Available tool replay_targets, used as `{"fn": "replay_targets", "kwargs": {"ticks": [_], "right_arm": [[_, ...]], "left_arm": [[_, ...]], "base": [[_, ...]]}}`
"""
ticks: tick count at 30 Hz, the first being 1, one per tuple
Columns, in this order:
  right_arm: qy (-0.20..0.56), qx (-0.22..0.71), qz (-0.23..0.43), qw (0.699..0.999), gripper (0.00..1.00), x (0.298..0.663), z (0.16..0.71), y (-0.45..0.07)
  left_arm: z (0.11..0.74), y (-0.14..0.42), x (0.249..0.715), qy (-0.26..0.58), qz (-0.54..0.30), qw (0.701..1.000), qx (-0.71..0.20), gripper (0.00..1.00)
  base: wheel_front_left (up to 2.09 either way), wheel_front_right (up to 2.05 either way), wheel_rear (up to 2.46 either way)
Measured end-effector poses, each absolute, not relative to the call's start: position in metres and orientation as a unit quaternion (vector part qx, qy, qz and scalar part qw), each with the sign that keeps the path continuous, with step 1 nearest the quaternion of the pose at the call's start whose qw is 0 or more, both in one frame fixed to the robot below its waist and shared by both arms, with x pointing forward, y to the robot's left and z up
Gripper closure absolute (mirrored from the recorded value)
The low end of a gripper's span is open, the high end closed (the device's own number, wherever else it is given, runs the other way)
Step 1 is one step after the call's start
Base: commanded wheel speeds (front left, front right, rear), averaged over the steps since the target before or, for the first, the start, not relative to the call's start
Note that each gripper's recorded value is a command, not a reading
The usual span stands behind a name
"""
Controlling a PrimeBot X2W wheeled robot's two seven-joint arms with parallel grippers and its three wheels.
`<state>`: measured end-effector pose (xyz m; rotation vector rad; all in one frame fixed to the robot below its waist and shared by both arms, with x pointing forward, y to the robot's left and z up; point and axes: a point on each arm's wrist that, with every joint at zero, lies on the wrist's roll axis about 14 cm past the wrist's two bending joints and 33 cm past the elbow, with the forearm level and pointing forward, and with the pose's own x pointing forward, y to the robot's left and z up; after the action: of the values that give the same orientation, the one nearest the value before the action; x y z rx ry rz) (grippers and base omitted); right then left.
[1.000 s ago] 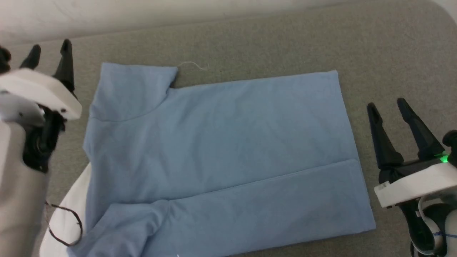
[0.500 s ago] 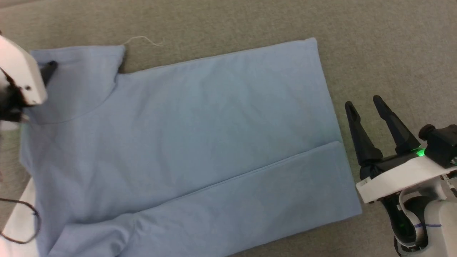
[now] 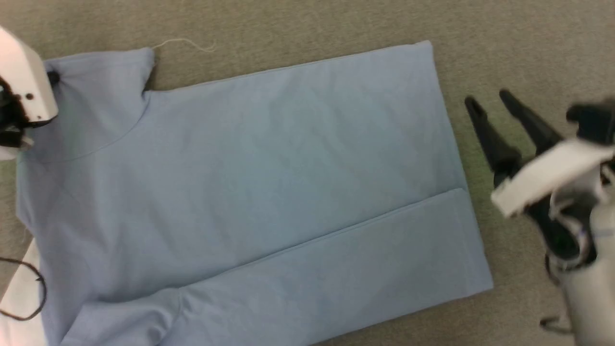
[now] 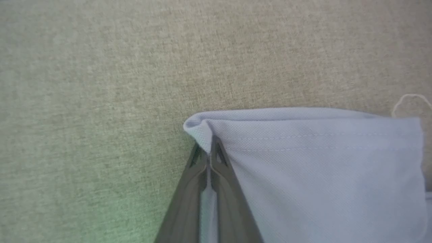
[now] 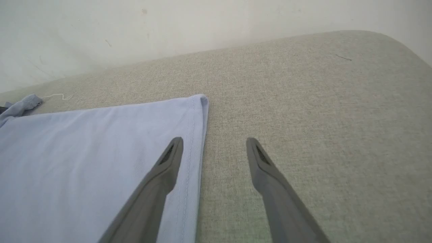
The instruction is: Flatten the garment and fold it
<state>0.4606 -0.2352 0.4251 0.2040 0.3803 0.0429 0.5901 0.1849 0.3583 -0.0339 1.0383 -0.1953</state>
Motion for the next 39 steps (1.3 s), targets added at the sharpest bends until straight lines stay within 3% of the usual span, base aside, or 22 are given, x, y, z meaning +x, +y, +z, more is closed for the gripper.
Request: {"fn": "replay_targets", "kwargs": {"ticks": [7,16,17,18,19,24,33,39], "right_arm": [[0.296,0.104,0.06,0.948,0.0,0.513,0.4,-0.227],[0.433,0.078,0.107,0.892,0.0,0.543,0.365,-0.198],[0.452,0.075,0.11,0.882,0.38,0.543,0.361,-0.196],[0.47,0.069,0.112,0.873,0.9,0.543,0.359,-0.196],[0.484,0.062,0.115,0.865,1.0,0.543,0.358,-0.196],[0.501,0.036,0.127,0.855,1.0,0.544,0.361,-0.192],[0.318,0.021,0.131,0.939,1.0,0.563,0.439,-0.197],[0.293,0.027,0.133,0.946,1.0,0.514,0.45,-0.202]], "left_arm": [[0.374,0.182,0.593,0.43,-0.095,0.897,-0.025,1.0],[0.387,0.183,0.584,0.385,-0.113,0.916,-0.02,1.0],[0.387,0.185,0.582,0.384,-0.112,0.916,-0.02,1.0],[0.387,0.186,0.582,0.381,-0.111,0.918,-0.02,1.0],[0.387,0.189,0.581,0.379,-0.109,0.919,-0.02,1.0],[0.4,0.198,0.585,0.346,-0.101,0.933,-0.013,1.0],[0.474,0.221,0.59,0.211,-0.072,0.975,-0.015,1.0],[0.496,0.236,0.54,0.166,-0.051,0.984,-0.035,1.0]], "base": [[0.0,0.0,0.0],[0.0,0.0,0.0],[0.0,0.0,0.0],[0.0,0.0,0.0],[0.0,0.0,0.0],[0.0,0.0,0.0],[0.0,0.0,0.0],[0.0,0.0,0.0]]}}
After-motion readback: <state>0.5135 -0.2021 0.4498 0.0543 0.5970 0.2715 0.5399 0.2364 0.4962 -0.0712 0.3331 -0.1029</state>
